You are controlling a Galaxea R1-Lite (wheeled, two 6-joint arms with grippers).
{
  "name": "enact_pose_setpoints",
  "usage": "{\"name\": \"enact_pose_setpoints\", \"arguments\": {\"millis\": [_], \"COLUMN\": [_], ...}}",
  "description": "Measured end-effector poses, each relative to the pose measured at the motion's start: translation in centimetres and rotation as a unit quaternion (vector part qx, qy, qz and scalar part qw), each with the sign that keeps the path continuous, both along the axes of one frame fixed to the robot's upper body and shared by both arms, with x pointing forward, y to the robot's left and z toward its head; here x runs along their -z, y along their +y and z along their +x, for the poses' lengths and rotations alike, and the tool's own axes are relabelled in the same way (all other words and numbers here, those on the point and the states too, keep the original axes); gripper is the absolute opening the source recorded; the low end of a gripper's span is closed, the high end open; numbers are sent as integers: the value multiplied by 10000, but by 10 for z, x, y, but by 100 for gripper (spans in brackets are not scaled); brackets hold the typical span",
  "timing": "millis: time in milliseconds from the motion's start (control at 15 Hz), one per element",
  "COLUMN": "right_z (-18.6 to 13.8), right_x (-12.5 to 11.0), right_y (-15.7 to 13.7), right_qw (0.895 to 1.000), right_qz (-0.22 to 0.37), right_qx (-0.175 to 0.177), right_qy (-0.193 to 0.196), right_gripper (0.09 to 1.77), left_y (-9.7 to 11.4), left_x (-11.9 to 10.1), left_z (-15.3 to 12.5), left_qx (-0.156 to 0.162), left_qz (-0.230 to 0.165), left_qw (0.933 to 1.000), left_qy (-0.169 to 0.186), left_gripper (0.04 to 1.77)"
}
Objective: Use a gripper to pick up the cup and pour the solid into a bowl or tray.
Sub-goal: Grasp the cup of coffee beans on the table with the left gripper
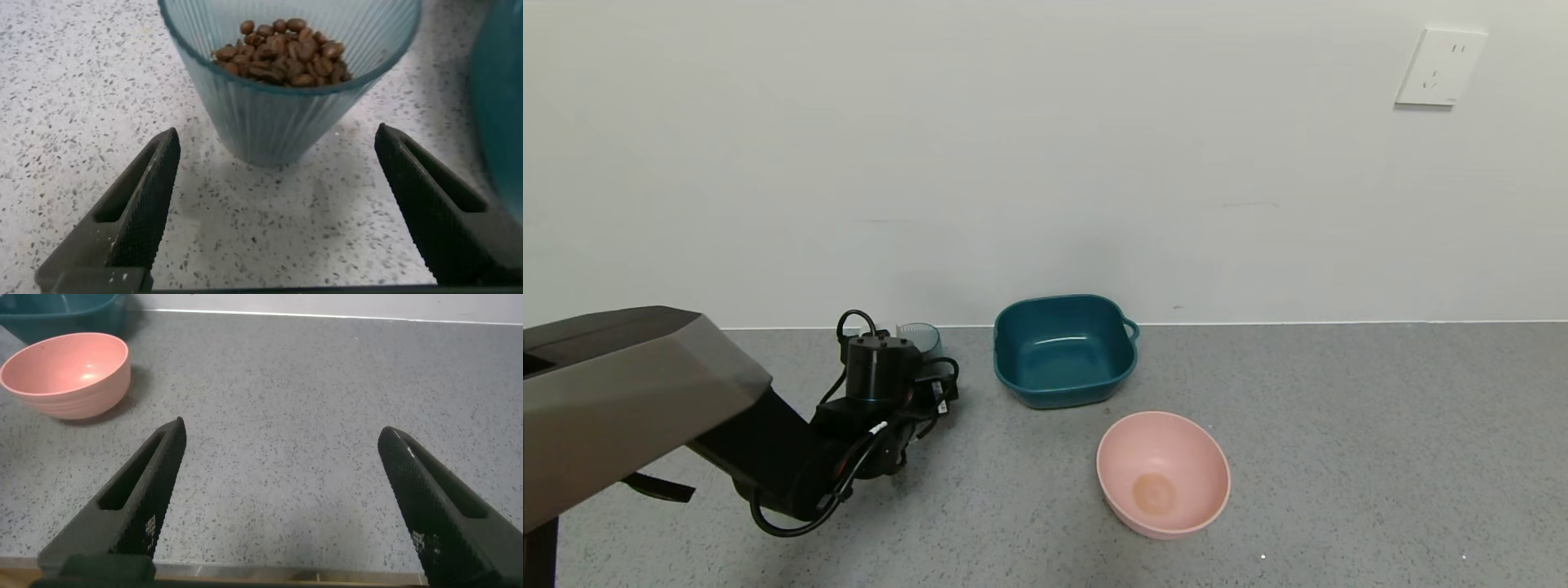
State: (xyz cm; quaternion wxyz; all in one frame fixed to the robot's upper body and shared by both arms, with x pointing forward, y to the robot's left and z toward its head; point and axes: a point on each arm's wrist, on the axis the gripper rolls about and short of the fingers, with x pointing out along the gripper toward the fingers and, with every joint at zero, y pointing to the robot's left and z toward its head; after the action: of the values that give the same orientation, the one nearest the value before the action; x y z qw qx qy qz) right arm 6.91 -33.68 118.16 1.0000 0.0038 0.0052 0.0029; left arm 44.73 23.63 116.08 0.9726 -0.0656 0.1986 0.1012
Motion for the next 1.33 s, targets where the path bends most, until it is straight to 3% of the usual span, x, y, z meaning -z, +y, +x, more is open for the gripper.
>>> {"name": "enact_pose_setpoints", "arguments": {"millis": [333, 533, 733, 1000, 1333], "right_z": [0, 0, 0, 0, 0], "right_x": [0, 0, 0, 0, 0], "right_y": [0, 0, 0, 0, 0], "right_qw": [10000, 10000, 10000, 10000, 10000], "right_qz": [2, 0, 0, 0, 0], "right_qx": [-2, 0, -2, -2, 0], "right_qy": [0, 0, 2, 2, 2], "right_gripper": [171, 171, 171, 171, 171], "left_y": [-1, -4, -5, -7, -9], "left_x": [6, 9, 19, 28, 31], "left_z": [7, 14, 17, 28, 34], "left_qx": [-90, -161, -240, -472, -543], "left_qz": [290, 618, 902, 990, 929], "left_qw": [9991, 9959, 9931, 9911, 9907], "left_qy": [-310, -634, -716, -758, -835], "left_gripper": [172, 172, 172, 172, 172]}}
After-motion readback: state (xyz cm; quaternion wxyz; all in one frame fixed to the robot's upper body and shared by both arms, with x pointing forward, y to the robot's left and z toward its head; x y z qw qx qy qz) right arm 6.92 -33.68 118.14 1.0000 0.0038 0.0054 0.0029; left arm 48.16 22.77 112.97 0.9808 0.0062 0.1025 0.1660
